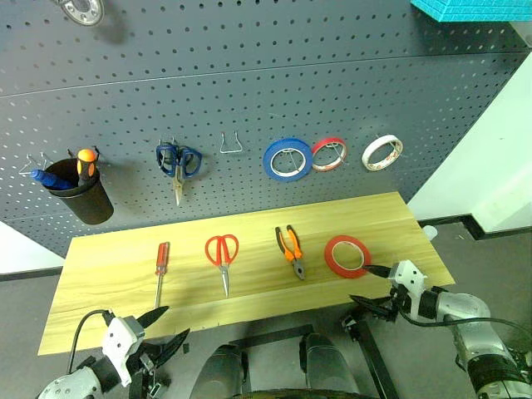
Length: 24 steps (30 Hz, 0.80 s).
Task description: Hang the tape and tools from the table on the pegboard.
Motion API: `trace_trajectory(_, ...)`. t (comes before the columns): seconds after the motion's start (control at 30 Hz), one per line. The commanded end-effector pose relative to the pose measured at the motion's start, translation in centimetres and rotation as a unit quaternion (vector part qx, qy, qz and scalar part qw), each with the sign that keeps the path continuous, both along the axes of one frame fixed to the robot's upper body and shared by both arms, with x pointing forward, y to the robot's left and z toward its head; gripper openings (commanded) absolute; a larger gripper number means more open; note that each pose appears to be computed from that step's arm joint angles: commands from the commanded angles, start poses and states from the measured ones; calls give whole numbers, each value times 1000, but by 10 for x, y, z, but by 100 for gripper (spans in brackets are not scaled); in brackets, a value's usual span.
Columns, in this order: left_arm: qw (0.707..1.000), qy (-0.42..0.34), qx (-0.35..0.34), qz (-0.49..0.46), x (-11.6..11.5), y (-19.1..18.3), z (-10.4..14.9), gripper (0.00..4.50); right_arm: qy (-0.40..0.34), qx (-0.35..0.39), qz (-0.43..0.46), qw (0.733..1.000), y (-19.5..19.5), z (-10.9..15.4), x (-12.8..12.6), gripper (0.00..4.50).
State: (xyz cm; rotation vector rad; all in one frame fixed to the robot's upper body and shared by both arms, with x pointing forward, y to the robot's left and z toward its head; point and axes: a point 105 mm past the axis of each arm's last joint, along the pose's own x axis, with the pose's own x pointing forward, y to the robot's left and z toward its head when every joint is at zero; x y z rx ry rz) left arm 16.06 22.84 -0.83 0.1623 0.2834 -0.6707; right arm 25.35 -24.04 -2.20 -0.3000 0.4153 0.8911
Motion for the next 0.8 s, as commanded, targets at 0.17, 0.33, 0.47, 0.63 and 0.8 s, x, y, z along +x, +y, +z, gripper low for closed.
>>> trace_trajectory(0.17, 996, -27, -5, -85, 43, -42, 4, 373, -11, -18, -5, 1000, 25, -2, 32, 450)
trace_trajectory(0.33, 985, -20, -7, -169, 69, -77, 6, 373, -3, -55, -11, 998, 36, -5, 54, 450)
trace_trajectory(0.47, 979, -17, -19, -201, 79, -94, 11, 373, 13, -82, -20, 996, 37, -10, 61, 450)
trace_trajectory(0.63, 980, -9, -33, -198, 87, -104, 13, 373, 40, -110, -24, 993, 38, -18, 63, 450)
trace_trajectory(0.8, 982, -1, -56, -180, 85, -108, 19, 373, 79, -147, -36, 985, 38, -32, 59, 450)
